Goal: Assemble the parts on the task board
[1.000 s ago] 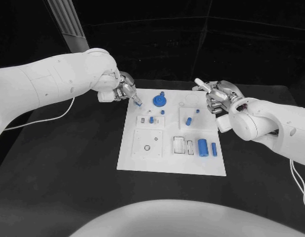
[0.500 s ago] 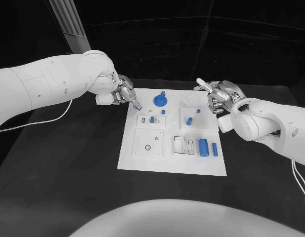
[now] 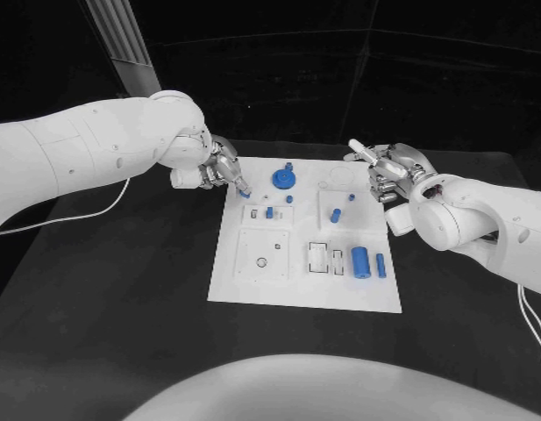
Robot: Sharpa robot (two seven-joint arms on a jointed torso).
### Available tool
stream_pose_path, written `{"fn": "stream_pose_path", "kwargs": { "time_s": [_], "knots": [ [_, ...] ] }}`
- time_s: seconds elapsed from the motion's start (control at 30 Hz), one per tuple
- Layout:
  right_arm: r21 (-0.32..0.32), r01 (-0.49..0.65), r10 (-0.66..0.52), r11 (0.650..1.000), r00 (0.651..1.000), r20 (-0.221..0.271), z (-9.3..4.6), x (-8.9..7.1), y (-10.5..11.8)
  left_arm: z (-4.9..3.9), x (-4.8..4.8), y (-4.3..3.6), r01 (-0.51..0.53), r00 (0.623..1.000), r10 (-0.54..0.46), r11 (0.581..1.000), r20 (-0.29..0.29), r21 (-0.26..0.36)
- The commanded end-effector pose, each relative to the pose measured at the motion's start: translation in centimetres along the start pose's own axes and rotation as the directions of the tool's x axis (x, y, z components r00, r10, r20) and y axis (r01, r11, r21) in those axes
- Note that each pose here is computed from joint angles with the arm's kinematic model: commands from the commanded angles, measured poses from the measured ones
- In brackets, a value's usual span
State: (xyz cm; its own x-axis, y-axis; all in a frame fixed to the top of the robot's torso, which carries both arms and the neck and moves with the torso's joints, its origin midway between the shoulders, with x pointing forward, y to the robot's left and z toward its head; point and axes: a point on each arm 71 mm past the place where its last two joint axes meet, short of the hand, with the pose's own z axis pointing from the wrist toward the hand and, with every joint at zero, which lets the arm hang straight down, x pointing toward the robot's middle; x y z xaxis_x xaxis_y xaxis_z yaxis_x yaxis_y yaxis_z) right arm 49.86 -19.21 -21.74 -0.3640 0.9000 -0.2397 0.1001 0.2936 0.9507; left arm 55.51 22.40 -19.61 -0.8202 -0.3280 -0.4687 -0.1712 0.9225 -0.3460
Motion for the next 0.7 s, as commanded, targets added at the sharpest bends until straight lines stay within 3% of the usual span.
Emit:
{"fn": "stream_pose_path", "kwargs": {
  "time_s": [0.03, 0.47, 0.7],
  "knots": [
    [-0.008, 0.002, -0.002, 1.0, 1.0, 0.003, -0.02, 0.0, 0.18, -0.01, 0.21, -0.12, -0.011, 1.0, 0.011, 1.0, -0.029, -0.007],
    [-0.007, 0.002, -0.002, 1.0, 1.0, 0.004, -0.07, -0.04, 0.16, -0.05, 0.71, -0.31, -0.023, 0.999, 0.022, 0.999, -0.039, -0.029],
    [-0.006, 0.002, -0.002, 1.0, 1.0, 0.002, -0.06, -0.03, 0.16, -0.17, 0.83, -0.12, -0.011, 1.0, 0.01, 0.998, -0.015, -0.062]
  ]
}}
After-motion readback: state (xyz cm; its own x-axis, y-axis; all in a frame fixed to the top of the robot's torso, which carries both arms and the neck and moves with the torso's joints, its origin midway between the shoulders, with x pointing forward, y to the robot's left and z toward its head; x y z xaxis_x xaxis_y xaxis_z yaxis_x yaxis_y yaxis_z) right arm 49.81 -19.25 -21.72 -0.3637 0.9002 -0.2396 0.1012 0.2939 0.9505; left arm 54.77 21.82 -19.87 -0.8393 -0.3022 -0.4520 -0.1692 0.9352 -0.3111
